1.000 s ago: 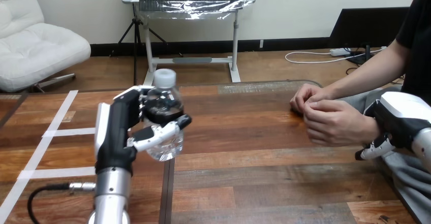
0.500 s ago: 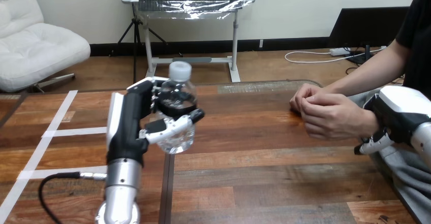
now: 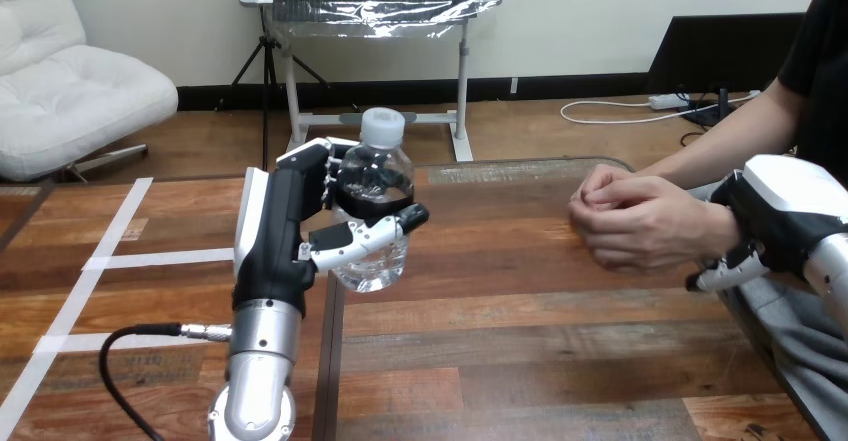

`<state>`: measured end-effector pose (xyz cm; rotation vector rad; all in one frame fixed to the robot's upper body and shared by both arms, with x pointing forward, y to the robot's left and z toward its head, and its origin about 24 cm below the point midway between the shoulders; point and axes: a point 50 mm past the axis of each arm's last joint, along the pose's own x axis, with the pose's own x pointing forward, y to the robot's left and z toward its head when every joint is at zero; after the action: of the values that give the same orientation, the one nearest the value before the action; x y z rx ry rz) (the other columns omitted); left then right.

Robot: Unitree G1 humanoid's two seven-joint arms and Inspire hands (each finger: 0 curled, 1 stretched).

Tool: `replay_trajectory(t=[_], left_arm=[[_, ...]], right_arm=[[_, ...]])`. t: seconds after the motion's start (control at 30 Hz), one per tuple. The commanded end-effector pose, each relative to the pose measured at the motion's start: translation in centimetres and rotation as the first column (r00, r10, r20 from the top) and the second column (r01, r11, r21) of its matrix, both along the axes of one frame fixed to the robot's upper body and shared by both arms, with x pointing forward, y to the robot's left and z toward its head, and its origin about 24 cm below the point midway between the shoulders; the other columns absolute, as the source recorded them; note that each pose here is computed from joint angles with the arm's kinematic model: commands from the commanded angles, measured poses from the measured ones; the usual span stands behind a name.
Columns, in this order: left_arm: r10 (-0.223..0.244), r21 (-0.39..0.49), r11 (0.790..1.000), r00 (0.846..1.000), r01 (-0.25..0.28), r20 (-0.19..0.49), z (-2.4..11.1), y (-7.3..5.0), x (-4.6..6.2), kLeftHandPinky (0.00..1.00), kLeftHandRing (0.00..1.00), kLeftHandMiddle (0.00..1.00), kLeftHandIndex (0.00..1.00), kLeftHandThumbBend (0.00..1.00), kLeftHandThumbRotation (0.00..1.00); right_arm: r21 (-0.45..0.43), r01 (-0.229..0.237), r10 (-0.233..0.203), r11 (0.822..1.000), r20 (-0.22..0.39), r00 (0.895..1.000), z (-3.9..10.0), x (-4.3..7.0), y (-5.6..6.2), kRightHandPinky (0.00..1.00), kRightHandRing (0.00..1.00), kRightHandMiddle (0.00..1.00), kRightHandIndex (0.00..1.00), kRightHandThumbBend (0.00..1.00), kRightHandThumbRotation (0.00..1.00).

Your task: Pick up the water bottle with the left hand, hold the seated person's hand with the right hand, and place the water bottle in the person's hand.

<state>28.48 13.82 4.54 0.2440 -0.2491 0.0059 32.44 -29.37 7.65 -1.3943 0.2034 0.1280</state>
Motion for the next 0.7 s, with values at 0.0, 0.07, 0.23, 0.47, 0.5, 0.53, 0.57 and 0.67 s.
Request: replay_trajectory(t=[0.0,0.07,0.23,0.47,0.5,0.53,0.57,0.67], left_arm=[[-0.04,-0.017,0.999,0.984,0.044,0.175,4.6,-1.4,1.6,0.38,0.4,0.43,0.5,0.6,0.0],[-0.045,-0.019,0.999,0.983,0.049,0.18,4.7,-1.6,1.7,0.38,0.4,0.43,0.5,0.6,0.0],[-0.054,-0.022,0.998,0.981,0.06,0.188,5.0,-2.1,1.8,0.37,0.39,0.43,0.5,0.6,0.0],[-0.067,-0.023,0.997,0.977,0.073,0.201,5.3,-2.8,1.9,0.37,0.39,0.43,0.5,0.6,0.0],[-0.068,-0.024,0.997,0.977,0.075,0.201,5.3,-2.8,1.9,0.37,0.39,0.43,0.5,0.6,0.0],[-0.071,-0.027,0.997,0.977,0.078,0.2,5.4,-2.9,2.0,0.37,0.39,0.43,0.5,0.6,0.0],[-0.073,-0.028,0.996,0.977,0.08,0.199,5.4,-3.0,2.0,0.37,0.39,0.43,0.5,0.6,0.0],[-0.077,-0.032,0.996,0.978,0.085,0.195,5.5,-3.3,2.0,0.37,0.39,0.43,0.5,0.59,0.0]], right_arm=[[-0.005,0.002,-0.002,1.0,0.153,0.988,4.2,0.6,-0.7,0.14,0.22,0.31,0.35,0.73,0.0],[-0.004,-0.012,0.013,1.0,0.171,0.985,4.5,0.5,-0.5,0.14,0.21,0.3,0.34,0.74,0.0],[0.003,-0.031,0.03,1.0,0.193,0.981,4.9,0.3,-0.3,0.13,0.2,0.29,0.33,0.74,0.0],[0.005,-0.042,0.04,0.999,0.219,0.975,5.3,0.2,0.0,0.13,0.2,0.29,0.32,0.74,0.0],[0.003,-0.043,0.041,0.999,0.221,0.974,5.3,0.2,0.1,0.13,0.2,0.29,0.32,0.74,0.0],[0.006,-0.047,0.045,0.999,0.228,0.973,5.4,0.2,0.1,0.13,0.2,0.28,0.32,0.74,0.0],[0.008,-0.05,0.047,0.999,0.233,0.971,5.5,0.2,0.2,0.12,0.2,0.28,0.32,0.74,0.0],[0.008,-0.05,0.047,0.999,0.241,0.969,5.6,0.1,0.3,0.12,0.19,0.28,0.32,0.75,0.0]])
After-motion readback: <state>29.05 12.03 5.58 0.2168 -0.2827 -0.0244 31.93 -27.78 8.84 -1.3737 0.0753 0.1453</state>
